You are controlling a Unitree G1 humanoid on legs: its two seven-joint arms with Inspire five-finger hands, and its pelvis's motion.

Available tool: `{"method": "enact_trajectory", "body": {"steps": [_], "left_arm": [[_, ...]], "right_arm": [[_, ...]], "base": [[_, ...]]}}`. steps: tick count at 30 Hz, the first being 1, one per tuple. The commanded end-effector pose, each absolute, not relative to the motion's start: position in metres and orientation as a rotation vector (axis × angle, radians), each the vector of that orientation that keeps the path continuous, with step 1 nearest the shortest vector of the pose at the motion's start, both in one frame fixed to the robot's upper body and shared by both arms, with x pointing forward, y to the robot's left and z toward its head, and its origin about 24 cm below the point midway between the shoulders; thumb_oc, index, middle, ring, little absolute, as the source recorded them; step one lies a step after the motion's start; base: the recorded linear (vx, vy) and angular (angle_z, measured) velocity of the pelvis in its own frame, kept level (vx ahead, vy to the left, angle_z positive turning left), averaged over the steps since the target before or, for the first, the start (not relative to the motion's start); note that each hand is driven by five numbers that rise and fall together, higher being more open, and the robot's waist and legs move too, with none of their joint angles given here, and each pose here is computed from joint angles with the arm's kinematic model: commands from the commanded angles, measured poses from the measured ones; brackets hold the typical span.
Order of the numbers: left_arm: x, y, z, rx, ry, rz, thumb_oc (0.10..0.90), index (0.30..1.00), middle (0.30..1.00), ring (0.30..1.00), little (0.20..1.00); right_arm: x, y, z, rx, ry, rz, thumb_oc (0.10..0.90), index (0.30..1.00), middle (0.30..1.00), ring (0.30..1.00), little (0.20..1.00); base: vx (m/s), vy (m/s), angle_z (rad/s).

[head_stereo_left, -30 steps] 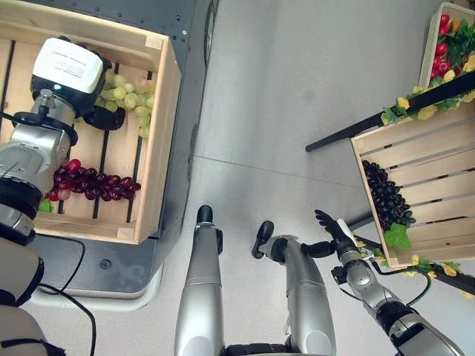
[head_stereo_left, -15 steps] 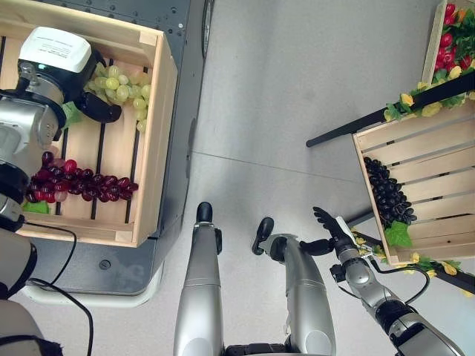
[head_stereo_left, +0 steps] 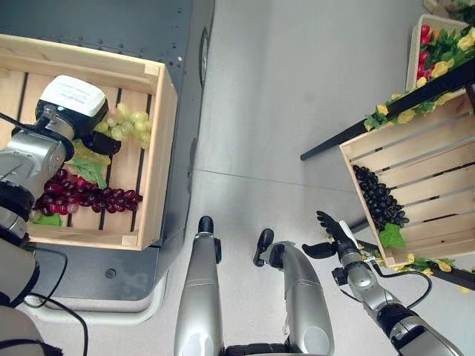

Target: Pick up the fruits from the basket on one side to the basket on the other side

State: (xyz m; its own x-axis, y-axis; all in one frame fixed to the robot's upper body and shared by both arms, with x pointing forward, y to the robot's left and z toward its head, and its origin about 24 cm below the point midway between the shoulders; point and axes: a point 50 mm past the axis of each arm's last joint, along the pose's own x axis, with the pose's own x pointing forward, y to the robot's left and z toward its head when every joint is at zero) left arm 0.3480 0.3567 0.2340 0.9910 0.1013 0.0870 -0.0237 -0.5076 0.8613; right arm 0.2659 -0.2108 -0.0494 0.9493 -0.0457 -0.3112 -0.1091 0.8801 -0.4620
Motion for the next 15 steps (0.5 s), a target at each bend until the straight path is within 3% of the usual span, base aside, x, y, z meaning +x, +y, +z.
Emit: {"method": "enact_trajectory", "body": {"steps": [1,10,15], "left_arm": [[0.331,0.369,0.283,2.093,-0.140,0.427,0.400,0.300,0.300,0.300,0.300],[0.311,0.374,0.276,2.078,-0.318,0.463,0.400,0.300,0.300,0.300,0.300],[0.292,0.392,0.260,1.775,-0.311,0.566,0.400,0.300,0.300,0.300,0.300]], "right_arm": [[0.259,-0.240,-0.039,-0.475,0.278,-0.042,0.800,0.900,0.900,0.900,0.900],[0.255,-0.230,-0.034,-0.432,0.226,-0.013,0.800,0.900,0.900,0.900,0.900],[0.248,-0.220,-0.034,-0.426,0.216,0.013,0.800,0.900,0.900,0.900,0.900]], "base": [[0.00,-0.016,-0.03],[0.00,-0.007,-0.09],[0.06,0.006,-0.11]]}}
